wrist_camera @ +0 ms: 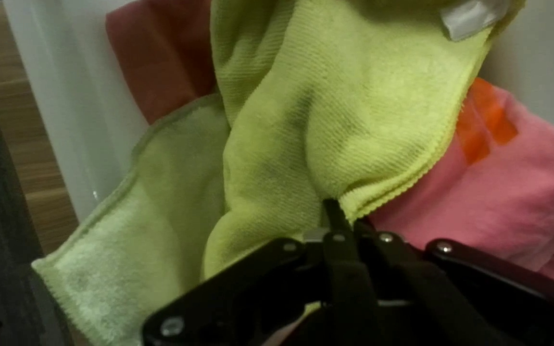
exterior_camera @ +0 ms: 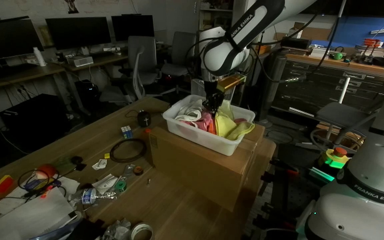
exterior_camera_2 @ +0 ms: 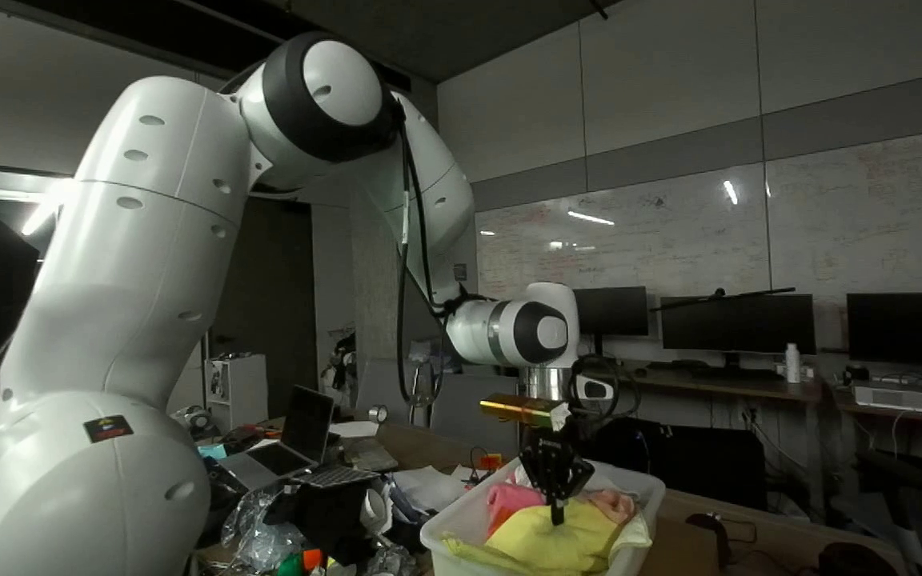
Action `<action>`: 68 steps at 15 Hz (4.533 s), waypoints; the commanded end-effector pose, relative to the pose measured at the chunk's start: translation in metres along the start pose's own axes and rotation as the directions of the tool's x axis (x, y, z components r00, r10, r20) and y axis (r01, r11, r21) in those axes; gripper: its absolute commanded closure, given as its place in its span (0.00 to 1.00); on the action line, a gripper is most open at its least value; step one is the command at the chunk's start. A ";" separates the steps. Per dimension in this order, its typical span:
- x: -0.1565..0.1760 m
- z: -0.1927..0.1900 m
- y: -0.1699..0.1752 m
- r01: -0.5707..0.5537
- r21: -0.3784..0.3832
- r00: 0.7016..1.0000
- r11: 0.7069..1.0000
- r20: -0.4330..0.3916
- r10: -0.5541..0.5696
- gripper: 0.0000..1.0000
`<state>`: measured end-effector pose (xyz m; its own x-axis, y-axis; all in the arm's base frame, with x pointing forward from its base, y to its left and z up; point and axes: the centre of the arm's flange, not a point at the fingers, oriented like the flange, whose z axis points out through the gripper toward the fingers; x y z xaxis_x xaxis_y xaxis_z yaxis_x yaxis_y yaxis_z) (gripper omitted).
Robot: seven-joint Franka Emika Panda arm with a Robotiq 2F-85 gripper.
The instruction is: Remove the things from the bowl and put them on the table
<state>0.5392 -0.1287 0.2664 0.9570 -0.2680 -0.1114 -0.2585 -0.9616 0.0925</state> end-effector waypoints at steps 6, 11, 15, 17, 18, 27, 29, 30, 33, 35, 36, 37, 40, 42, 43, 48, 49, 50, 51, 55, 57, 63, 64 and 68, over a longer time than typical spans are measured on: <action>-0.038 -0.140 -0.010 0.009 -0.103 0.959 0.995 -0.281 -0.038 0.99; -0.075 -0.248 -0.005 -0.093 -0.086 0.875 0.992 -0.483 0.040 0.99; -0.112 -0.321 0.003 -0.166 -0.036 0.790 0.985 -0.603 0.112 0.99; -0.126 -0.344 0.007 -0.194 -0.007 0.753 0.981 -0.642 0.144 0.99; -0.133 -0.352 0.007 -0.204 0.004 0.735 0.979 -0.659 0.156 0.99; -0.166 -0.400 -0.015 -0.207 0.026 0.661 0.978 -0.733 0.160 0.99; -0.164 -0.405 -0.042 -0.122 -0.022 0.695 0.992 -0.715 0.070 0.99; -0.162 -0.405 -0.062 -0.065 -0.050 0.722 0.997 -0.692 0.012 0.99; -0.163 -0.401 -0.122 0.084 -0.124 0.780 0.989 -0.610 -0.143 0.99; -0.165 -0.396 -0.161 0.183 -0.159 0.799 0.970 -0.551 -0.241 0.99; -0.166 -0.393 -0.179 0.234 -0.173 0.802 0.957 -0.522 -0.290 0.99; -0.167 -0.391 -0.195 0.288 -0.175 0.798 0.942 -0.500 -0.337 0.99; -0.168 -0.386 -0.231 0.445 -0.151 0.763 0.883 -0.452 -0.462 0.99; -0.163 -0.382 -0.248 0.513 -0.135 0.739 0.847 -0.432 -0.517 0.99; -0.161 -0.379 -0.254 0.538 -0.145 0.730 0.830 -0.412 -0.545 0.99; -0.149 -0.348 -0.272 0.585 -0.331 0.689 0.741 -0.280 -0.669 0.48; -0.146 -0.343 -0.271 0.585 -0.359 0.685 0.727 -0.260 -0.680 0.40; -0.144 -0.338 -0.268 0.577 -0.387 0.690 0.719 -0.239 -0.683 0.32; -0.139 -0.331 -0.263 0.568 -0.407 0.700 0.716 -0.219 -0.680 0.25; -0.106 -0.304 -0.218 0.540 -0.431 0.741 0.723 -0.165 -0.651 0.00; -0.087 -0.290 -0.188 0.555 -0.406 0.744 0.726 -0.146 -0.651 0.00; -0.024 -0.229 -0.097 0.605 -0.320 0.721 0.729 -0.169 -0.672 0.00; -0.015 -0.217 -0.088 0.608 -0.308 0.718 0.732 -0.181 -0.672 0.00; 0.014 -0.169 -0.069 0.652 -0.244 0.689 0.718 -0.204 -0.695 0.00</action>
<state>0.5777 -0.0429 0.4512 0.8876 0.4600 0.0260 0.4353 -0.8558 0.2796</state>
